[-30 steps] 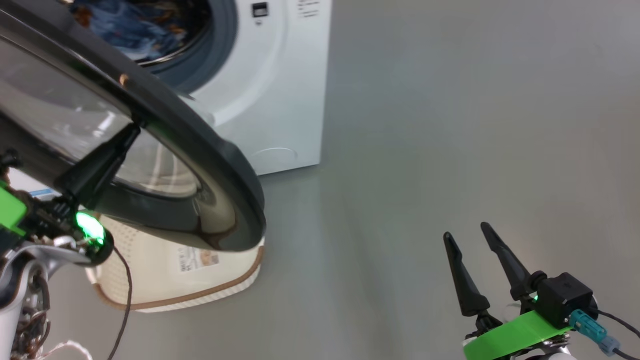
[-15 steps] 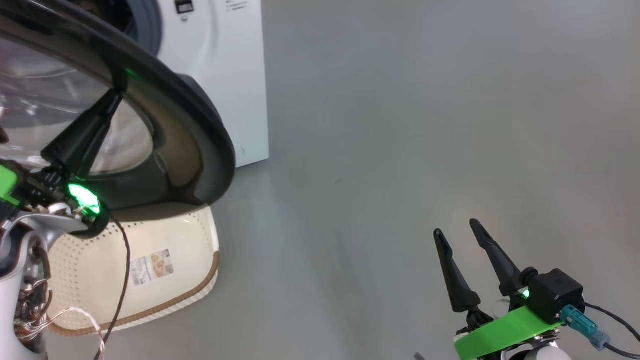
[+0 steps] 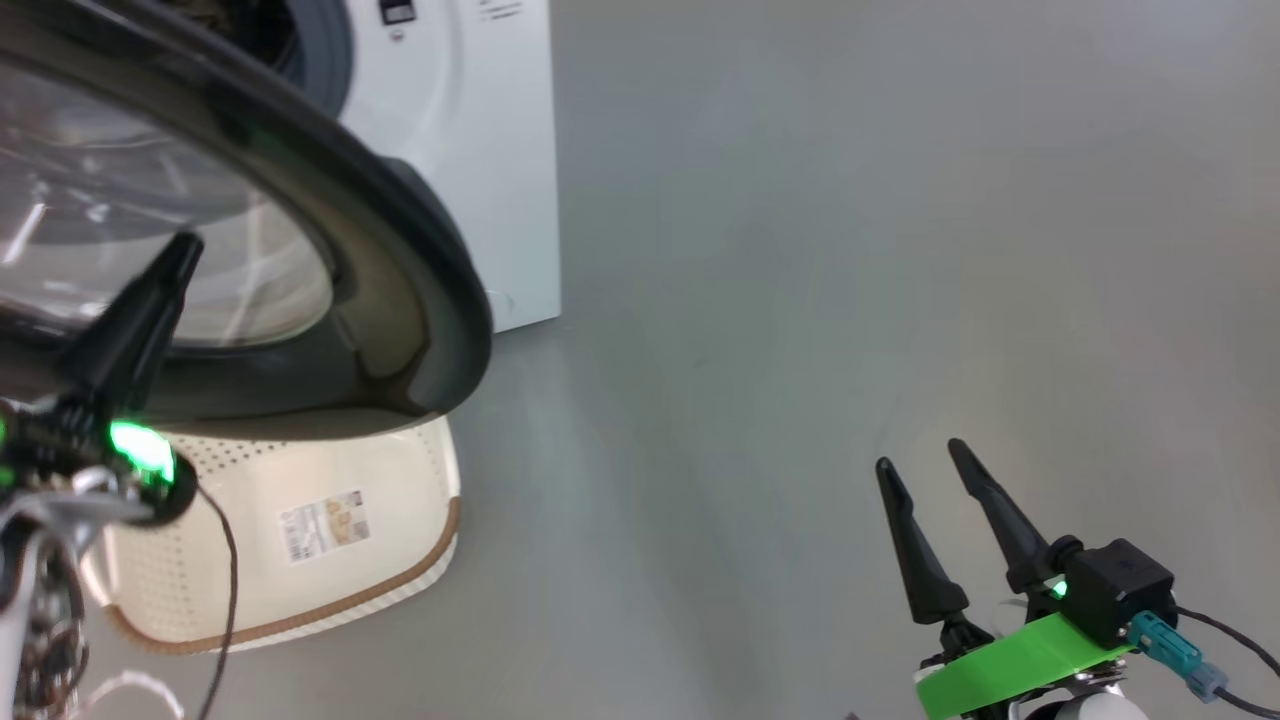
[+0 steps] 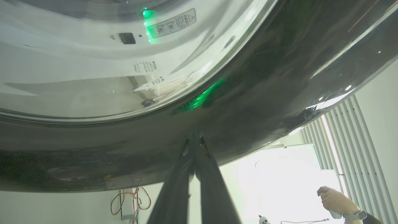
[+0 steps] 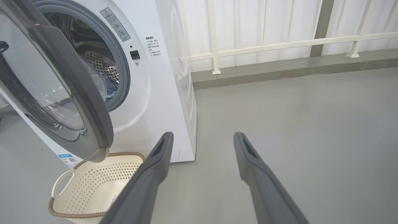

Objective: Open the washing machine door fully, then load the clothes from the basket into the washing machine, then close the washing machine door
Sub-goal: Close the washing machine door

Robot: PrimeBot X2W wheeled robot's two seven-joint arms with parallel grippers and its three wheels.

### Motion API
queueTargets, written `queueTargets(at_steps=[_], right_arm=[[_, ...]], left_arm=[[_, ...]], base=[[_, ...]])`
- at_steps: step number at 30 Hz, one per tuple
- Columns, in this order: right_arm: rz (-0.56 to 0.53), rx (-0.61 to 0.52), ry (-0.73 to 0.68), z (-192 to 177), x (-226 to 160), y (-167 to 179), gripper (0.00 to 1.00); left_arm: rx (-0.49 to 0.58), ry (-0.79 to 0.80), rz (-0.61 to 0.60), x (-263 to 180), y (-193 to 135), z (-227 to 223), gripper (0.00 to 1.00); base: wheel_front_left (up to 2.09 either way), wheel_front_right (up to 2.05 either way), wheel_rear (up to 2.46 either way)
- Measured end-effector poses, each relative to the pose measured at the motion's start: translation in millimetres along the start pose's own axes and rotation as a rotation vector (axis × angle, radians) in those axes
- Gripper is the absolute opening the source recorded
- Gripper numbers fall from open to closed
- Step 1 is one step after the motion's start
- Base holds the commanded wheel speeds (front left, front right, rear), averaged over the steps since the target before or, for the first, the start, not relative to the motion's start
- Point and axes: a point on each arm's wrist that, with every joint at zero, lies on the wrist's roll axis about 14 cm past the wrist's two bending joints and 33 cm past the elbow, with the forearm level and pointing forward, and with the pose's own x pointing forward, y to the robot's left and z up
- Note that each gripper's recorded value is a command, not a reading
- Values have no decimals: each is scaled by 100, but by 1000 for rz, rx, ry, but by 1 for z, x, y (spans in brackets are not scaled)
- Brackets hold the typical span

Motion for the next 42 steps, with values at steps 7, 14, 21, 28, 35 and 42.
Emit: queueTargets(at_steps=[7, 14, 21, 28, 35, 42], right_arm=[[43, -31, -1, 0, 10, 11, 100], [82, -48, -11, 7, 18, 23, 100], [124, -61, 19, 2, 16, 36, 100], [173, -58, 8, 9, 14, 52, 100], [205, -55, -9, 16, 7, 62, 100], [212, -58, -8, 19, -1, 64, 100]], left_arm=[[-12, -154, 26, -57, 16, 10, 0], [22, -318, 48, -105, 16, 7, 100], [123, -543, 52, -149, -2, 6, 100], [407, -730, 165, -191, -24, 3, 100], [942, -762, 433, -220, -25, -11, 100], [1264, -702, 669, -230, -9, -29, 100]], base=[[0, 0, 0], [0, 0, 0], [0, 0, 0], [0, 0, 0], [0, 0, 0], [0, 0, 0]])
